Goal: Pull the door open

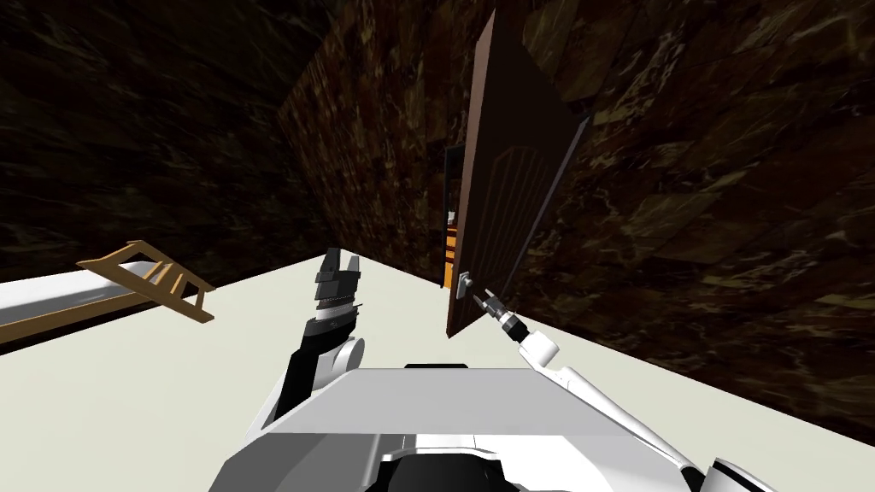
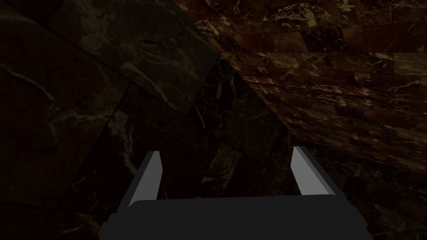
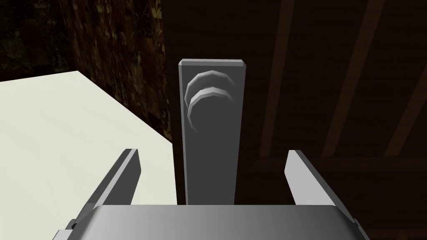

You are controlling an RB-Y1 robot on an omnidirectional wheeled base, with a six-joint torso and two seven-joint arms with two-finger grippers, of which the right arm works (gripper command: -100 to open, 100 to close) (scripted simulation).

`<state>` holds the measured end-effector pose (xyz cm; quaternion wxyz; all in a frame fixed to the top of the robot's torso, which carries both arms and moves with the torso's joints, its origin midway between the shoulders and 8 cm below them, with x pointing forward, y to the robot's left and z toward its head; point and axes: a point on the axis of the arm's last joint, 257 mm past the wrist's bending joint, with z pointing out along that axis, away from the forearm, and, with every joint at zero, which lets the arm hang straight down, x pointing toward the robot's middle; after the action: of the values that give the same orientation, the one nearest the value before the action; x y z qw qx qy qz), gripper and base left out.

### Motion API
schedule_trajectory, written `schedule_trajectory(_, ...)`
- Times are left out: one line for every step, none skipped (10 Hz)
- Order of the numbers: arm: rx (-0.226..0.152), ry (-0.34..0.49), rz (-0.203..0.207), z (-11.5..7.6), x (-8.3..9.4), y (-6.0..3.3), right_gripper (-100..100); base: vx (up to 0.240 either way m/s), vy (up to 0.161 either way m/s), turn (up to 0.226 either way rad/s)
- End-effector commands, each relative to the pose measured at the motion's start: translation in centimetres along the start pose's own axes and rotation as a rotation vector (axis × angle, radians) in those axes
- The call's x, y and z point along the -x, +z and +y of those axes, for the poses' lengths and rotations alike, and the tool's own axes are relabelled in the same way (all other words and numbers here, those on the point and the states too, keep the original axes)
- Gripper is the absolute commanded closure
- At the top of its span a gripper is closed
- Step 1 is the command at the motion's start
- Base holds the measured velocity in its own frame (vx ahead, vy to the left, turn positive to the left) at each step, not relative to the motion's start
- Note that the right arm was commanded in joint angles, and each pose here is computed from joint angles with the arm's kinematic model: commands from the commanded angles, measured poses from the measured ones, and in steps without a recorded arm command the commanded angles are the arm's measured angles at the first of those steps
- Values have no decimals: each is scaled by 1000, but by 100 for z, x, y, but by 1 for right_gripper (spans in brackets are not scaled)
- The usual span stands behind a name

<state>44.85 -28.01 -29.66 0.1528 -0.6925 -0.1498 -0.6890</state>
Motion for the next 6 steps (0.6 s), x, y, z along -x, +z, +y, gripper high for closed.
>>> schedule_trajectory(29, 0, 4, 161, 3, -14, -100, 161, 139, 175)
schedule_trajectory(50, 1, 7, 273, 0, -29, -100, 184, 143, 199)
schedule_trajectory(67, 1, 9, 364, -3, -43, -100, 175, 118, 211)
schedule_trajectory(56, 1, 7, 321, -1, -37, -100, 78, 47, 38)
schedule_trajectory(56, 1, 7, 321, -1, -37, 100, -6, -5, -38)
schedule_trajectory(56, 1, 7, 321, -1, -37, 100, -21, -25, -3)
